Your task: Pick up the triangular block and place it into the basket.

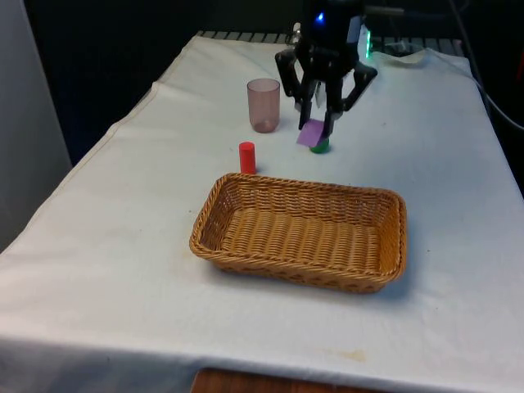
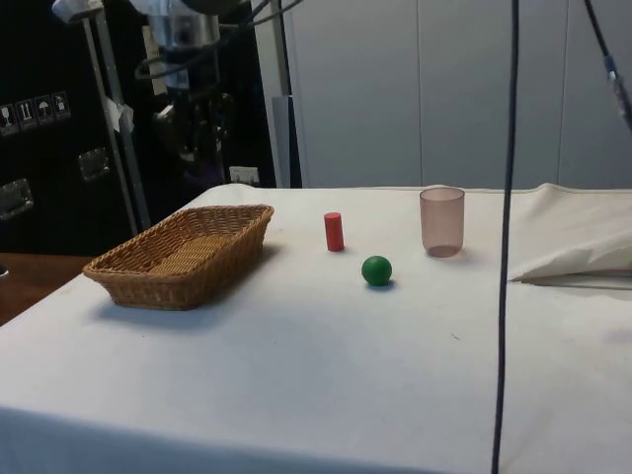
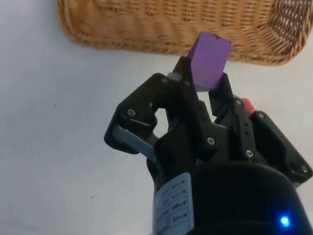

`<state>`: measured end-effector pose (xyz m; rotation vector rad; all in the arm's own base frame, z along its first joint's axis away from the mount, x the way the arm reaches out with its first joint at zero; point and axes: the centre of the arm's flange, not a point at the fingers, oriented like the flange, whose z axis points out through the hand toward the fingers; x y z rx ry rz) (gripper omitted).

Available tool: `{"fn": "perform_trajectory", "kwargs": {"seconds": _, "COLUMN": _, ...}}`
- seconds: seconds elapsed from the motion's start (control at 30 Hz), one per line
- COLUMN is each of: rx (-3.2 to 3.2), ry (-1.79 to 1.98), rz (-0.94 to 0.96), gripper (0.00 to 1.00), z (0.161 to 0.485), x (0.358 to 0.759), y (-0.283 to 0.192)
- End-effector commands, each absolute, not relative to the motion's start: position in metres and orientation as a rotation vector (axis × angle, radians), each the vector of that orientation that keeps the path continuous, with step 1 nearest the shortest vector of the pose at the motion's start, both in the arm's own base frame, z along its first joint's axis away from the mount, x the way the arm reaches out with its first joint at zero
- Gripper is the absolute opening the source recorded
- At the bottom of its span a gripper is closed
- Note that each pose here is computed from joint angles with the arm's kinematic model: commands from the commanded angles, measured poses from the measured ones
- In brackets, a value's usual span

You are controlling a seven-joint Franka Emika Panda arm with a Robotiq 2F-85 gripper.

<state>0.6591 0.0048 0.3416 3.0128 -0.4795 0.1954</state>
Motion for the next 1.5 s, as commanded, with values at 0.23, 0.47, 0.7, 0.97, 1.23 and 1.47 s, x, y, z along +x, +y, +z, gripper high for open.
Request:
{"fn": "perform_trajectory", "kwargs": {"seconds": 0.23, "rx": 3.011, "ry": -0.485, "rz": 0.19, "gripper": 0.33, "z": 0.311, "x": 0.682, "y": -0.008}}
{"fn": "perform_trajectory", "kwargs": {"seconds": 0.47, "rx": 3.019, "ry": -0.493, "rz": 0.196, "gripper": 0.33, "z": 0.28, "x": 0.701, "y": -0.016}}
{"fn": "perform_trajectory", "kwargs": {"seconds": 0.7, "rx": 3.014, "ry": -0.492, "rz": 0.196, "gripper": 0.33, "z": 0.254, "x": 0.705, "y": -0.015}}
{"fn": "perform_trajectory", "kwargs": {"seconds": 0.97, "rx": 3.016, "ry": -0.499, "rz": 0.194, "gripper": 0.33, "z": 0.226, "x": 0.705, "y": -0.014}}
{"fn": "perform_trajectory", "kwargs": {"seconds": 1.23, "rx": 3.009, "ry": -0.499, "rz": 0.192, "gripper": 0.34, "z": 0.211, "x": 0.705, "y": -0.015}}
{"fn": "perform_trajectory", "kwargs": {"seconds": 1.47, "rx": 3.006, "ry": -0.501, "rz": 0.187, "gripper": 0.63, "z": 0.206, "x": 0.705, "y": -0.015}}
